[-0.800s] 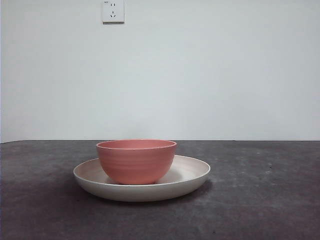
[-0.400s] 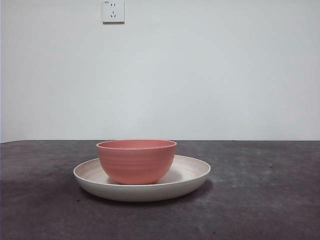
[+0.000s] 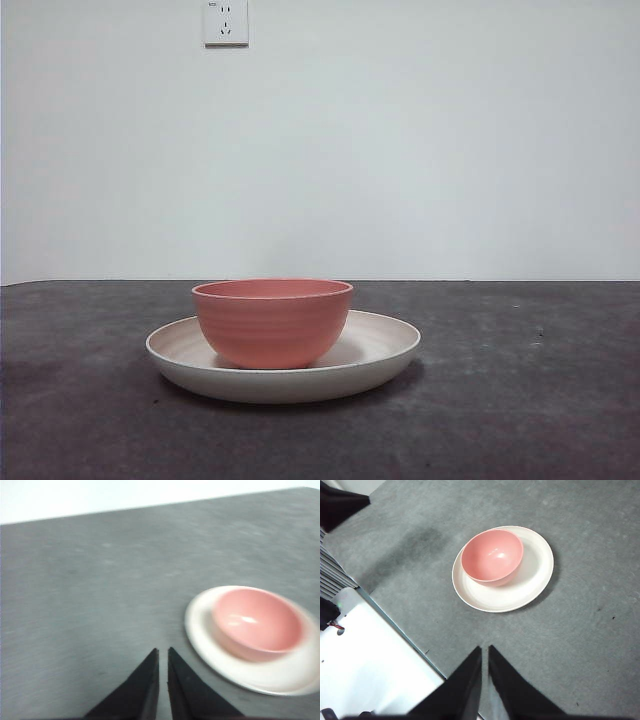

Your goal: Place the red bowl on the white plate

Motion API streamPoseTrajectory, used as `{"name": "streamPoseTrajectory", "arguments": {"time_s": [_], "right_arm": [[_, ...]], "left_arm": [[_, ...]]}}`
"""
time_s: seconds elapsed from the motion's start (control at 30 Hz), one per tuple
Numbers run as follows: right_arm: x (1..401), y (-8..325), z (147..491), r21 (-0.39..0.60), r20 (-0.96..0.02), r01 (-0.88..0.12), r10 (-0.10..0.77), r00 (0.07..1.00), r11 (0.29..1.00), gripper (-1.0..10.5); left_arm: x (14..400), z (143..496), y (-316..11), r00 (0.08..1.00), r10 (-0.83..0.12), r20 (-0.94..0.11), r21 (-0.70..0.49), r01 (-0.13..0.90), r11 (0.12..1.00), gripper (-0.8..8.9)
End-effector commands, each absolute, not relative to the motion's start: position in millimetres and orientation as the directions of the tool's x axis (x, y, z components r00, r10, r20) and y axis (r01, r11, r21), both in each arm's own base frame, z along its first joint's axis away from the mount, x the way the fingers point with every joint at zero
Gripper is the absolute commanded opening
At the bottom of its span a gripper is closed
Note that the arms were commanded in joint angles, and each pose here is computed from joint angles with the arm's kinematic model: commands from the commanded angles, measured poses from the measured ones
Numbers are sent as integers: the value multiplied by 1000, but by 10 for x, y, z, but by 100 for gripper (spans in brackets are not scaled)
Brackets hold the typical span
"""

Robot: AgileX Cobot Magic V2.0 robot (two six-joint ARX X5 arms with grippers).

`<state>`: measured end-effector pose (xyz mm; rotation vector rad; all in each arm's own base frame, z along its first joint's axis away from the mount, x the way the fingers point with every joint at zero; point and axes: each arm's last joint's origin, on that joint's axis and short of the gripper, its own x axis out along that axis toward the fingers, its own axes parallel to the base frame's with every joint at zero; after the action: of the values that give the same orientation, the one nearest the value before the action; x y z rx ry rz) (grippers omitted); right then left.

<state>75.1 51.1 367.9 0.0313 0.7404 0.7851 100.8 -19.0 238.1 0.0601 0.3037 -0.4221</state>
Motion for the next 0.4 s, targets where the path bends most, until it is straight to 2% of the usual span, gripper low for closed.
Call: {"name": "streamPoseTrajectory", "arguments": {"time_s": [0.03, 0.17, 0.4], "right_arm": [[749, 517, 3739, 275, -573, -649, 663, 482, 709, 18], [749, 517, 3739, 275, -573, -649, 663, 482, 709, 18], [749, 517, 3739, 275, -573, -649, 663, 482, 709, 18]], "left_arm": [[1019, 2194, -153, 920, -301, -250, -16, 307, 951, 29], [1009, 1938, -115, 964, -186, -191, -59, 178, 982, 29], [969, 1634, -62, 983, -22, -185, -74, 8, 997, 29]]}}
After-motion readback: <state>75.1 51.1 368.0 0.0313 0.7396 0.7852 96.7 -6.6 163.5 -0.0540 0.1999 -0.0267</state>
